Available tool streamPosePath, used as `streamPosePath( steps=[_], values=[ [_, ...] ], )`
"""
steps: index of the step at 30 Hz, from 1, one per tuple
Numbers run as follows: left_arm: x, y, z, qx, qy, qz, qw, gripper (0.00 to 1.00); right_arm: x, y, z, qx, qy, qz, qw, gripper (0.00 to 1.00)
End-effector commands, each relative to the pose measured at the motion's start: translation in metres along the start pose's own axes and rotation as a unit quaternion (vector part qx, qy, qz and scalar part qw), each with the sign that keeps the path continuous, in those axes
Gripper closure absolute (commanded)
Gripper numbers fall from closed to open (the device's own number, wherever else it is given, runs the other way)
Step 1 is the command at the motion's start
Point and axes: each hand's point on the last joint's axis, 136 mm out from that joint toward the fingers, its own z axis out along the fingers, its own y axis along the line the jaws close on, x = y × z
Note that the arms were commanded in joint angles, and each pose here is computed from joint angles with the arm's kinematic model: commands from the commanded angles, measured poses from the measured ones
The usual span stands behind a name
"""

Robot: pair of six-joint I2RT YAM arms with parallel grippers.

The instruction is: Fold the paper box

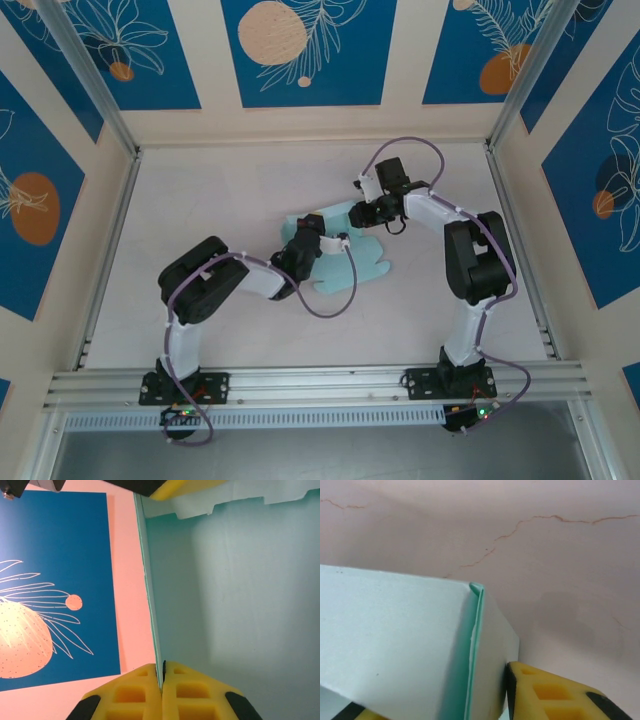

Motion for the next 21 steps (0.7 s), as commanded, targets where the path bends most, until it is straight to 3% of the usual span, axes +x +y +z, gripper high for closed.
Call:
streamPosePath(
  steps=[1,4,7,10,14,17,21],
  values=[
    [-0.027,-0.046,-0.010,0.089,-0.078,0.041,0.992,0.96,-0.037,0.002,0.002,0.014,-0.051,-0.038,0.998,0.75],
    [-0.032,-0.041,-0.009,0.092,-0.086,0.027,0.992,0.95,-0.039,-0.003,0.011,0.044,-0.045,-0.037,0.997,0.79],
    [-0.035,-0.035,-0.010,0.097,-0.094,0.010,0.991,0.94,-0.040,-0.005,0.018,0.072,-0.039,-0.039,0.996,0.75],
    [-0.035,-0.032,-0.008,0.098,-0.094,0.001,0.991,0.94,-0.042,-0.008,0.024,0.079,-0.037,-0.028,0.996,0.95],
    [-0.033,-0.025,-0.007,0.101,-0.093,-0.029,0.990,0.93,-0.041,-0.013,0.027,0.103,-0.037,-0.020,0.994,1.00],
    [-0.032,-0.013,-0.011,0.103,-0.093,-0.074,0.988,0.83,-0.038,-0.014,0.026,0.123,-0.030,-0.018,0.992,1.00],
    [-0.027,0.021,-0.024,0.103,-0.097,-0.184,0.973,0.66,-0.029,-0.006,0.022,0.131,-0.005,-0.020,0.991,1.00]
  ],
)
